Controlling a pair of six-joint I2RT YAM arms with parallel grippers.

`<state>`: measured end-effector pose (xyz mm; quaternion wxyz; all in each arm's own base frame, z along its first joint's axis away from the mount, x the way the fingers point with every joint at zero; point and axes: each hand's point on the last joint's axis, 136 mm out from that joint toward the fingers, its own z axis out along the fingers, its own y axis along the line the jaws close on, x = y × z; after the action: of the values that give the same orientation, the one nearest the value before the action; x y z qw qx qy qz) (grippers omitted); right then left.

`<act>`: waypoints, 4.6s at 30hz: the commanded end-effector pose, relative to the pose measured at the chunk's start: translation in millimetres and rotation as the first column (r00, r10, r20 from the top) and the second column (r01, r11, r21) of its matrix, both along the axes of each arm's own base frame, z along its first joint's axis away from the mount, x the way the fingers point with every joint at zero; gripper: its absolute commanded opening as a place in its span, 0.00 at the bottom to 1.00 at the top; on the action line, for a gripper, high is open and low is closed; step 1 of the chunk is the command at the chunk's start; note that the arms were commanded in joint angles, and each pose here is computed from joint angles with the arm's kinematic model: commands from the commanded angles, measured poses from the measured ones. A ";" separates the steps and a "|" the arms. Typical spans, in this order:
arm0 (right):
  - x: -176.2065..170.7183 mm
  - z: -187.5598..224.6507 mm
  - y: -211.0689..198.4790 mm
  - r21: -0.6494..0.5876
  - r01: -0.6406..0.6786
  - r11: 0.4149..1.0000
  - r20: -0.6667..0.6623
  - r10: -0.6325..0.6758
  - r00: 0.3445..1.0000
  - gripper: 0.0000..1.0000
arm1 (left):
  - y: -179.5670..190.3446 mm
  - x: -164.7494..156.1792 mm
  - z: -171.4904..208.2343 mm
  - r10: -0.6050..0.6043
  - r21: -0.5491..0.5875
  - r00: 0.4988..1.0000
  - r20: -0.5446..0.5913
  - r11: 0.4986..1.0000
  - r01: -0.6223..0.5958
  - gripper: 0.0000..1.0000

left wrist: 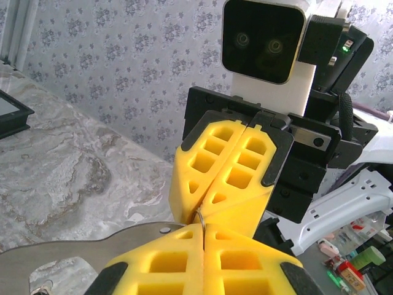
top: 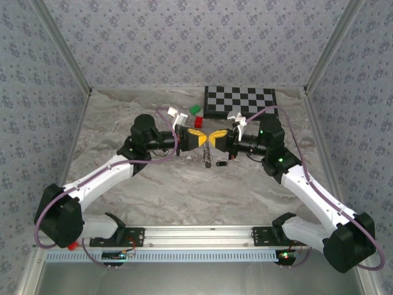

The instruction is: Put the keys on the keyring

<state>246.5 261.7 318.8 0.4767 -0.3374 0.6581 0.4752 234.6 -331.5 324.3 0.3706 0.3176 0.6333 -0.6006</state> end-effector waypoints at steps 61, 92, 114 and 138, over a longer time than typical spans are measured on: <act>19.4 5.1 -26.4 -0.012 0.214 0.977 0.066 -0.213 0.975 0.38 | 5.9 7.0 16.7 0.108 -0.010 0.992 0.066 0.994 -0.107 0.00; 47.3 -76.5 -50.2 -0.224 0.395 0.891 -0.116 -0.427 0.897 0.46 | 38.5 47.9 -11.1 0.469 0.127 0.866 0.171 0.861 -0.492 0.00; 54.7 -77.9 -51.1 -0.260 0.438 0.861 -0.042 -0.463 0.885 0.48 | 35.6 34.7 -14.1 0.425 0.134 0.864 0.268 0.872 -0.471 0.00; 64.4 -241.5 -93.0 -0.647 0.285 0.708 -0.476 -0.666 0.574 0.38 | 42.2 16.8 -37.8 0.422 0.189 0.836 0.352 0.842 -0.505 0.00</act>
<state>303.8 161.3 73.2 0.2210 -0.0581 0.9509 0.2088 255.2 -290.2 267.4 0.5259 0.2878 0.7261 -0.3367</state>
